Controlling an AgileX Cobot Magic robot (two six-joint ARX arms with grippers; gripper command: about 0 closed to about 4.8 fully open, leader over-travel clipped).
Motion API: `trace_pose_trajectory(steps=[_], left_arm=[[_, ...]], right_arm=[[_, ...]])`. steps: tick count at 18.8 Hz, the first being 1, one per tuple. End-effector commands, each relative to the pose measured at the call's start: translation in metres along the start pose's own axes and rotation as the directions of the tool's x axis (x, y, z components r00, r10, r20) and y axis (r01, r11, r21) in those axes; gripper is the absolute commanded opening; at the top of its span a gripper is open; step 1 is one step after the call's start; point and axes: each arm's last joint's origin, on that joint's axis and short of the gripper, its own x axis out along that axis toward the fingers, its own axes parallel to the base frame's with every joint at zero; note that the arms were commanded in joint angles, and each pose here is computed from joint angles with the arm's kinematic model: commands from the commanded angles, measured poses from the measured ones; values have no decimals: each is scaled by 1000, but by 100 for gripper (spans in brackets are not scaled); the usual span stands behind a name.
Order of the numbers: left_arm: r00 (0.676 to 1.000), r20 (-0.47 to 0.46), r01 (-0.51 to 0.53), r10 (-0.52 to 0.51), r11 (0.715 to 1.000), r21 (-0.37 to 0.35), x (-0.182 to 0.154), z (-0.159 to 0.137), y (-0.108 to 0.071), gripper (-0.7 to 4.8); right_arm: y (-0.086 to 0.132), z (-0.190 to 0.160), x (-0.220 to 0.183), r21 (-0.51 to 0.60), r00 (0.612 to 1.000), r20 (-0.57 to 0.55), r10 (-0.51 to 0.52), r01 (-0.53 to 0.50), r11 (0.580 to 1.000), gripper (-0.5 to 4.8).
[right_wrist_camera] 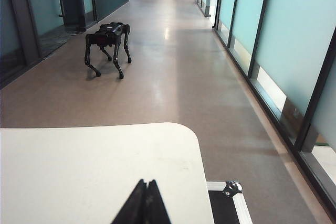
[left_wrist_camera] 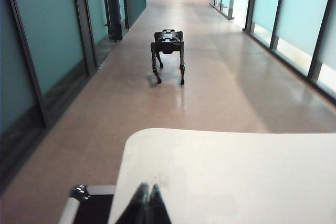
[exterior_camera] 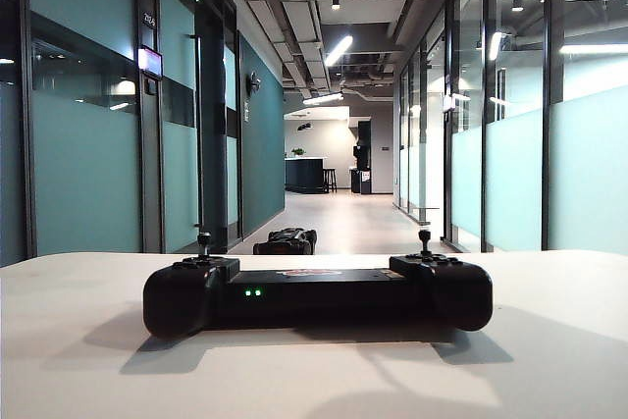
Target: Push the left joystick on the remote control sitting on the white table forward to make the robot dog walk in a straight line until it approaches the door.
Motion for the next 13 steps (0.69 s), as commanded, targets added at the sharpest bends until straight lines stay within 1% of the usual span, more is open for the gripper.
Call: trace_pose_trajectory(steps=[1,6,8,9,11,13], left_arm=[[1000,25,-4,3,999,39,0,3,0,-5],[999,32,-4,3,999,37,0,4,0,-5],[999,40,-8,7,999,36,0,6,0,-5],[998,58,-9,8,1000,29,-1,9,1,-6],[995,101,-4,8,999,-36,-3,21,1,-6],[996,94,4,7,993,-120,-6,35,1,-5]], right_arm=[[0,0,0,3,1000,16,-3,3,1000,-1],[0,0,0,3,1000,18,-2,2,1000,-1],[0,4,0,5,999,43,-4,4,1000,-1],[-1,10,-1,7,998,66,-5,5,1000,-1],[-2,25,-5,35,996,86,-7,4,999,-2],[-3,42,-8,88,997,78,-6,-1,996,-5]])
